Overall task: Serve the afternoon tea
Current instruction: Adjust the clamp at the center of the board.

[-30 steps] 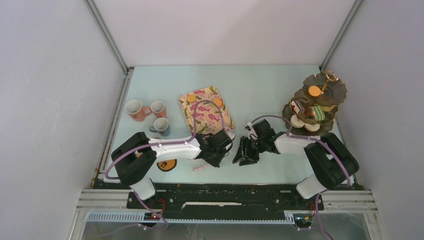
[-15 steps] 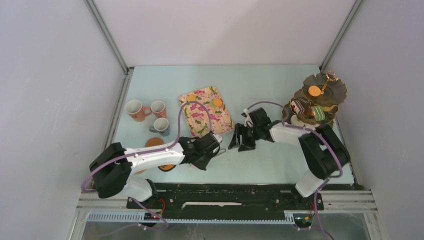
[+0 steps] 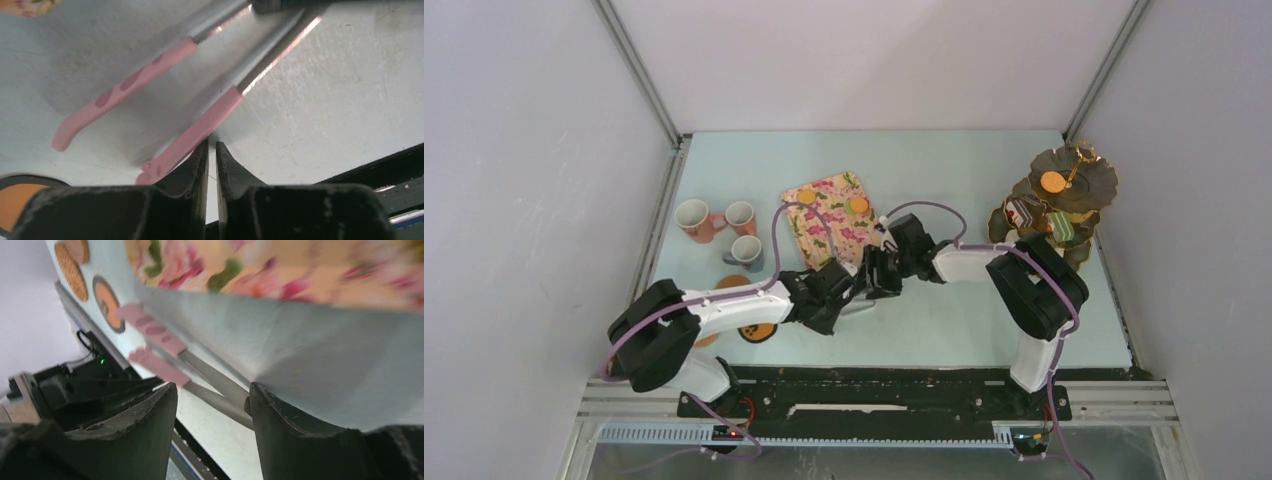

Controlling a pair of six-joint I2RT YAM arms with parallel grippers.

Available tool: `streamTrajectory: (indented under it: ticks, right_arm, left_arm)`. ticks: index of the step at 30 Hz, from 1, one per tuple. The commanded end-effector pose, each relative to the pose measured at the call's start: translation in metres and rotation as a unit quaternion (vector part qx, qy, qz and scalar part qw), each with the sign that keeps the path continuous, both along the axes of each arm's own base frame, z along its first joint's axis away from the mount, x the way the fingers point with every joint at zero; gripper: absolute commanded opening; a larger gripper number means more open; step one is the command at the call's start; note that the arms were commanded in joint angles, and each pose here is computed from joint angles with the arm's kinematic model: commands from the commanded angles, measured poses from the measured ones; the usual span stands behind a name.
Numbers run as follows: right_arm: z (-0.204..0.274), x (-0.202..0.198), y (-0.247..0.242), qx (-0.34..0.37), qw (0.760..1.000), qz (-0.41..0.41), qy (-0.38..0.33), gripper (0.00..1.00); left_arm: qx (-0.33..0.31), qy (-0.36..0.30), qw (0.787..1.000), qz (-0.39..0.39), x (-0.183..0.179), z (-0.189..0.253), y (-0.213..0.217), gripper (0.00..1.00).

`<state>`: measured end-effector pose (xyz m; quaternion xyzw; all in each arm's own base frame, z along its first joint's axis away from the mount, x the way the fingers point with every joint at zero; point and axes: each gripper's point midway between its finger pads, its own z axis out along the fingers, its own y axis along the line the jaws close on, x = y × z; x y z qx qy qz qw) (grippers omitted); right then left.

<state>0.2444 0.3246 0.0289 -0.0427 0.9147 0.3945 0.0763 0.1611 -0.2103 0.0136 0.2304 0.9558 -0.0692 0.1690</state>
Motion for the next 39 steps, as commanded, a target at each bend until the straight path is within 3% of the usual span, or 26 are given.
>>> streamTrajectory:
  ticks: [1,7,11,13,15,17,20,22,27,32,39]
  right_arm:
    - [-0.017,-0.037,0.012,0.004,1.000,0.007,0.030,0.58]
    - [-0.007,-0.061,-0.008,-0.002,1.000,-0.031,0.000,0.58]
    - [0.002,-0.055,-0.028,-0.067,0.994,-0.021,-0.083,0.69]
    - [0.014,-0.047,-0.046,-0.133,0.979,-0.008,-0.156,0.77]
    - [0.035,-0.037,-0.063,-0.196,0.947,-0.005,-0.255,0.93]
    - [0.056,-0.034,-0.069,-0.203,0.928,-0.008,-0.312,1.00]
    - [0.065,-0.026,-0.068,-0.151,0.936,-0.020,-0.318,1.00]
    - [0.064,-0.033,-0.051,-0.097,0.943,0.054,-0.314,0.98]
    - [0.060,-0.032,-0.013,-0.081,0.909,0.143,-0.382,0.98]
    - [0.050,-0.034,0.032,-0.065,0.878,0.214,-0.423,0.95]
    - [0.025,-0.040,0.072,-0.065,0.842,0.254,-0.472,0.89]
  left_arm:
    - [0.030,-0.008,0.999,0.026,0.006,-0.007,0.020,0.17]
    - [0.018,-0.018,0.999,0.042,0.025,0.001,0.021,0.19]
    - [0.001,-0.027,0.999,0.040,0.034,0.017,0.010,0.20]
    - [-0.007,-0.032,0.999,0.043,0.035,0.027,0.008,0.21]
    - [-0.017,-0.040,0.998,0.052,0.033,0.041,0.011,0.23]
    - [-0.032,-0.052,0.996,0.064,0.029,0.058,0.017,0.27]
    - [-0.075,-0.068,0.991,0.087,0.016,0.088,0.026,0.39]
    - [-0.118,-0.084,0.984,0.103,0.007,0.110,0.031,0.47]
    - [-0.246,-0.154,0.948,0.131,-0.007,0.175,0.045,0.63]
    - [-0.284,-0.206,0.926,0.140,-0.013,0.226,0.064,0.67]
    - [-0.275,-0.233,0.921,0.147,-0.022,0.258,0.088,0.68]
